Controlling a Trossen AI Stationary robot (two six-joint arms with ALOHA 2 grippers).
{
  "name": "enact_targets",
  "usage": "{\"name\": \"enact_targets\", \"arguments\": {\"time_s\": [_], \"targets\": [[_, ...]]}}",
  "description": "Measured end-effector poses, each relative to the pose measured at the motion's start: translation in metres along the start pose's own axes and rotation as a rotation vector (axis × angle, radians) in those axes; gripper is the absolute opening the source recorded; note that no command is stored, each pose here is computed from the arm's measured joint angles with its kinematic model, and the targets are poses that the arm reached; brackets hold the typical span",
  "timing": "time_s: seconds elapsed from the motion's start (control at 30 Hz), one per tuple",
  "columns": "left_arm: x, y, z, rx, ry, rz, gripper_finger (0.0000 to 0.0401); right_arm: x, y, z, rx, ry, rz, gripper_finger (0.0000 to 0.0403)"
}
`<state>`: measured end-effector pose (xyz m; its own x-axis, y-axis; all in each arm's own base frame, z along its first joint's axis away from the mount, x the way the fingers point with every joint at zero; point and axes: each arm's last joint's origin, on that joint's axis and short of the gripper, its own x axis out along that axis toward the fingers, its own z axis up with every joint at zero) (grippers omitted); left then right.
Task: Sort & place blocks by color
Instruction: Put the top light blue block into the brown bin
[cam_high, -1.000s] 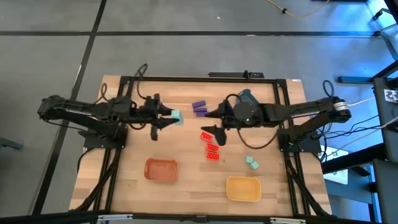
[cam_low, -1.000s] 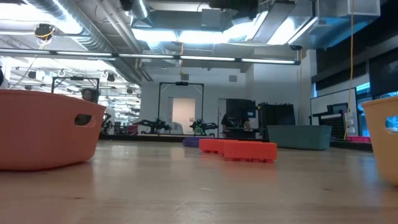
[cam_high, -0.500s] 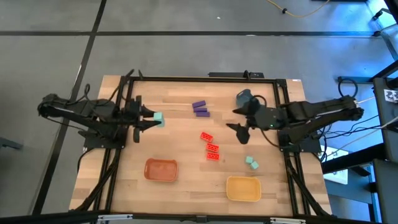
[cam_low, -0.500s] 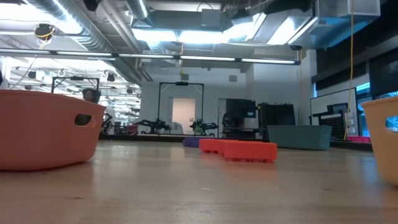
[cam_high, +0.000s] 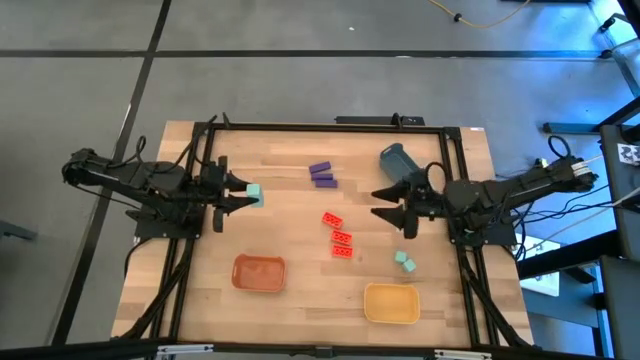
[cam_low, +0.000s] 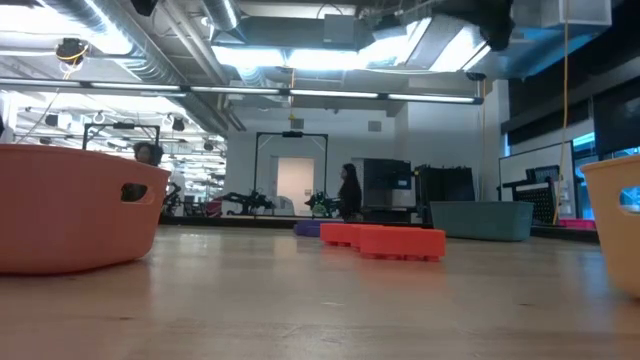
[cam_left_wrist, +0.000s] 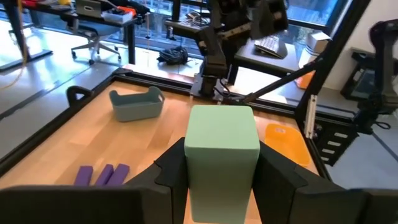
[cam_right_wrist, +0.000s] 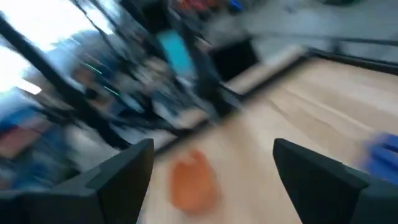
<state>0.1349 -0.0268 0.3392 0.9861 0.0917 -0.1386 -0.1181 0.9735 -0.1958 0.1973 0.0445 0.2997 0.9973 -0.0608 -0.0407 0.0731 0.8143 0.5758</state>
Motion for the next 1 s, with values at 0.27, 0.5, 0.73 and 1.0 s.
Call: {"name": "enact_targets", "arguments": {"time_s": [0.27, 0.5, 0.73, 1.0], "targets": [[0.006, -0.002, -0.002, -0.01, 0.052, -0.012, 0.0126, -0.002, -0.004, 0.002, 0.028, -0.09, 0.066, 0.0331], [0.04, -0.029, -0.005, 0.007, 0.445, -0.076, 0.0126, -0.002, -0.002, 0.004, 0.011, -0.095, 0.067, 0.0331], [0.073, -0.059, -0.054, 0.054, 1.061, -0.131, 0.0126, -0.002, -0.003, 0.003, 0.003, -0.087, 0.06, 0.0331], [0.096, -0.091, -0.12, 0.169, 1.331, -0.2, 0.0126, -0.002, -0.005, -0.001, -0.012, -0.045, 0.032, 0.0331]]}}
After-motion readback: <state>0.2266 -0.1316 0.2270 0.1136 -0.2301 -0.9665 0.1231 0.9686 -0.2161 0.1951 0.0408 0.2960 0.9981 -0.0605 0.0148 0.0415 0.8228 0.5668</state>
